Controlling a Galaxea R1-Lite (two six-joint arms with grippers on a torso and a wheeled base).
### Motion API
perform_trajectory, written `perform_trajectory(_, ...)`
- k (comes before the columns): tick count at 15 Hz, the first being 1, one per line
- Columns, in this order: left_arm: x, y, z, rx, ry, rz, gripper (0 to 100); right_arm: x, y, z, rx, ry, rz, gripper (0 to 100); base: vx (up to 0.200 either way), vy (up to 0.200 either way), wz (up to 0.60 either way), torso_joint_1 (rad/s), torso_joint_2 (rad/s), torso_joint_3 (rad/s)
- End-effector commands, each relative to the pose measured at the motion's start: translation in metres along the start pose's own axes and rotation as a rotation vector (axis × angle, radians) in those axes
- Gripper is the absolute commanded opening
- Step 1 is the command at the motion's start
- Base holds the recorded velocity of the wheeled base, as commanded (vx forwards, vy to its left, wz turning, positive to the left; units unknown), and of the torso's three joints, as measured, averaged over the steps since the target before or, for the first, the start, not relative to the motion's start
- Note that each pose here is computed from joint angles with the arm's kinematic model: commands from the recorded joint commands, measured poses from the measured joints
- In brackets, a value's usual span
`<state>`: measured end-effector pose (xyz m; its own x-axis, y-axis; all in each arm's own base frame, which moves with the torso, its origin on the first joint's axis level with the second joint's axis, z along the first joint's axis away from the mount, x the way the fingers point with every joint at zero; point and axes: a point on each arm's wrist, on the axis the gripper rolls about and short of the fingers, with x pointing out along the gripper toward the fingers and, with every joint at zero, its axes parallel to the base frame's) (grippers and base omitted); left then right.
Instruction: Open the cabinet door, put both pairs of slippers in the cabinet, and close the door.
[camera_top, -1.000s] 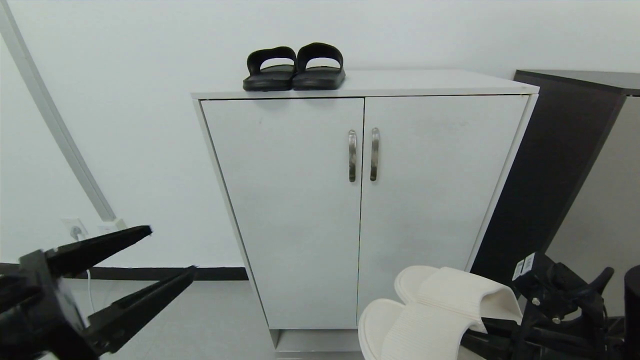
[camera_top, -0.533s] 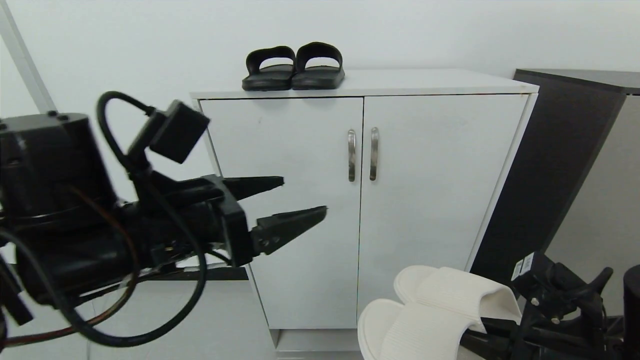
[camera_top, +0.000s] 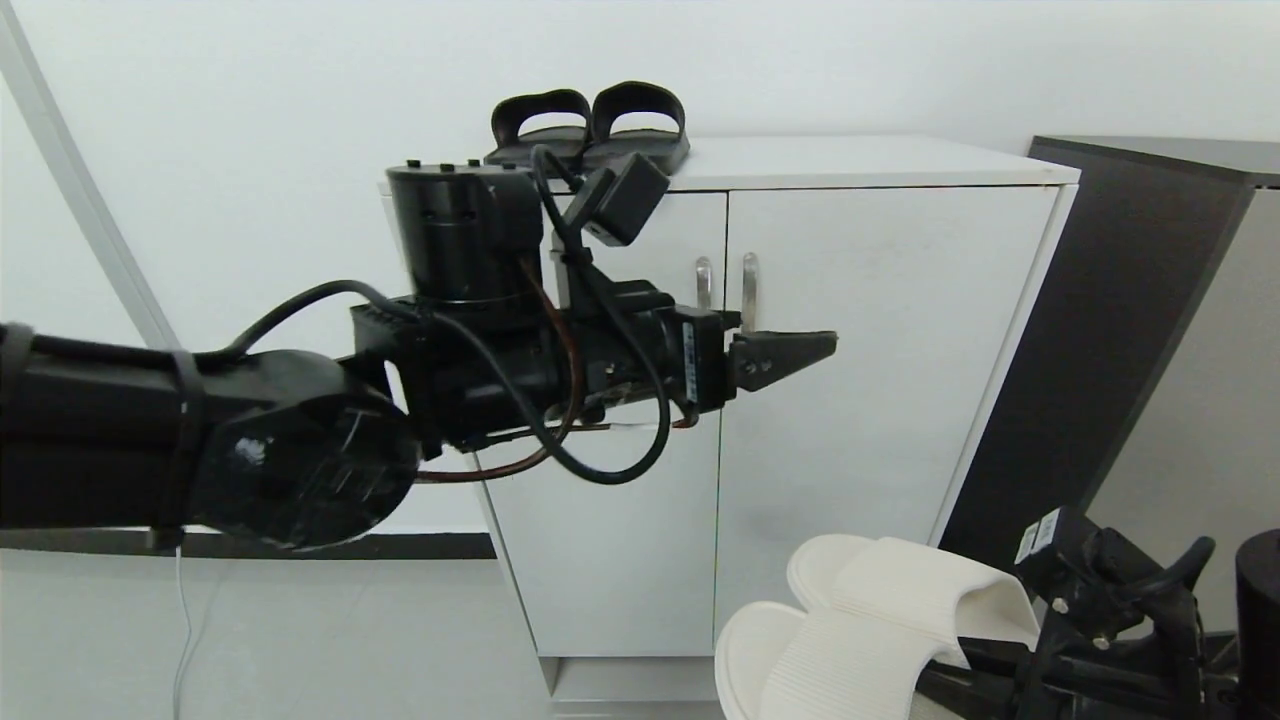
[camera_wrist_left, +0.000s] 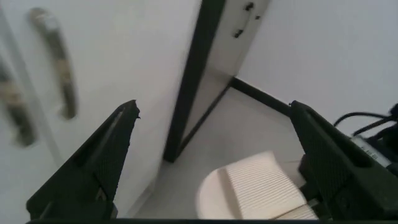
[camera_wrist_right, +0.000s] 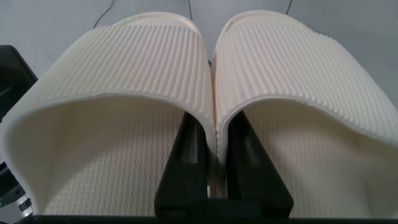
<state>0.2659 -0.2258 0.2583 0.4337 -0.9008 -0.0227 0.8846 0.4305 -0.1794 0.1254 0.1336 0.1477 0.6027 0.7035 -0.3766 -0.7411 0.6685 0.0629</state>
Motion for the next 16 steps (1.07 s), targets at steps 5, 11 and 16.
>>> perform_trajectory(5,0.04,0.035,-0.001,-0.16,0.042,-0.081,100,-0.002,0.0,0.0,0.0,-0.006,-0.002,0,0.0,0.0,0.0,0.0,0.0,0.0)
perform_trajectory(11,0.035,0.056,0.001,-0.196,0.026,-0.024,100,-0.001,0.0,0.0,0.0,-0.002,-0.001,0,0.0,0.0,0.0,0.0,0.0,0.0)
perform_trajectory(16,0.043,0.062,0.001,-0.169,-0.013,0.081,100,-0.001,0.0,-0.001,0.001,0.0,-0.001,0,0.0,0.0,0.0,0.0,0.0,0.0)
